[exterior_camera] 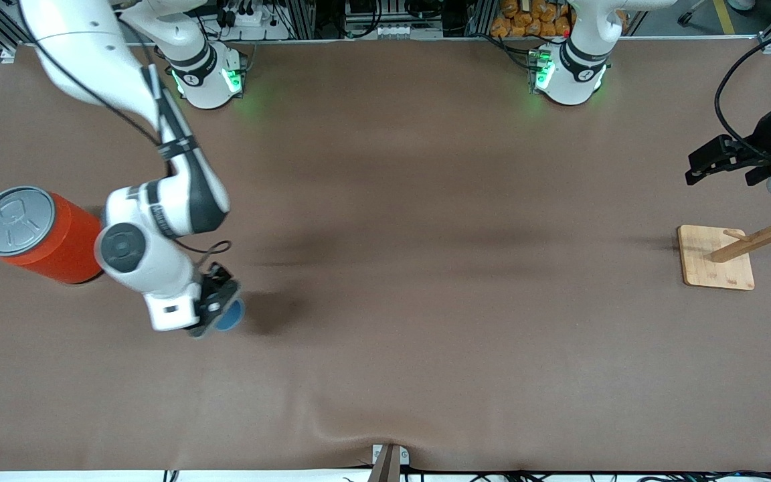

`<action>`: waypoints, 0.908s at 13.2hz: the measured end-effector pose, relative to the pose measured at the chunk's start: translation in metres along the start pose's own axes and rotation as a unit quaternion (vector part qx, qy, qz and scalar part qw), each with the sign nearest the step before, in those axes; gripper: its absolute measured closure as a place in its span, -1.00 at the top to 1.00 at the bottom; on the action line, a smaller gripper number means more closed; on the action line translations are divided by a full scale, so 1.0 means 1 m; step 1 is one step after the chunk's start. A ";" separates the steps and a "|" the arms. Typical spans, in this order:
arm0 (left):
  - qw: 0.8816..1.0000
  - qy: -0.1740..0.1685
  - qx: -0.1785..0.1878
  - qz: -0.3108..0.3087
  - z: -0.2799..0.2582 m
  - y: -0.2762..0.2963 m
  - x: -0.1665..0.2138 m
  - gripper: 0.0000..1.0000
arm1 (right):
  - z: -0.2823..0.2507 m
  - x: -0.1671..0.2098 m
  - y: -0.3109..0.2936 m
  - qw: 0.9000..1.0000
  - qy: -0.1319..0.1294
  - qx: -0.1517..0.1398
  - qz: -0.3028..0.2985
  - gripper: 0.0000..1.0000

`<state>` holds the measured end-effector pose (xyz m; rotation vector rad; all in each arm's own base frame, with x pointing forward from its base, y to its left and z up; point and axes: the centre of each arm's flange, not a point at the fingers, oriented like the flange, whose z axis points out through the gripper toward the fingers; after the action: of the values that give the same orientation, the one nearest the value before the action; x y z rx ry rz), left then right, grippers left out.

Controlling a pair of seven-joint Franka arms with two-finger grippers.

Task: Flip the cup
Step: 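Lift the blue cup with the right gripper and carry it toward the table middle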

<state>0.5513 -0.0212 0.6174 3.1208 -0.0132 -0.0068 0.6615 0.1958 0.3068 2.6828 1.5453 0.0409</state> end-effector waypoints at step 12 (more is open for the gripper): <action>1.000 -0.006 -0.003 -0.001 0.006 0.000 0.003 1.00 | 0.036 0.190 -0.241 0.970 0.047 -0.050 -0.234 0.59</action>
<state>0.5544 -0.0217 0.6112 3.1149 -0.0114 -0.0249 0.5500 0.4798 0.2579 2.2041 2.1000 0.2227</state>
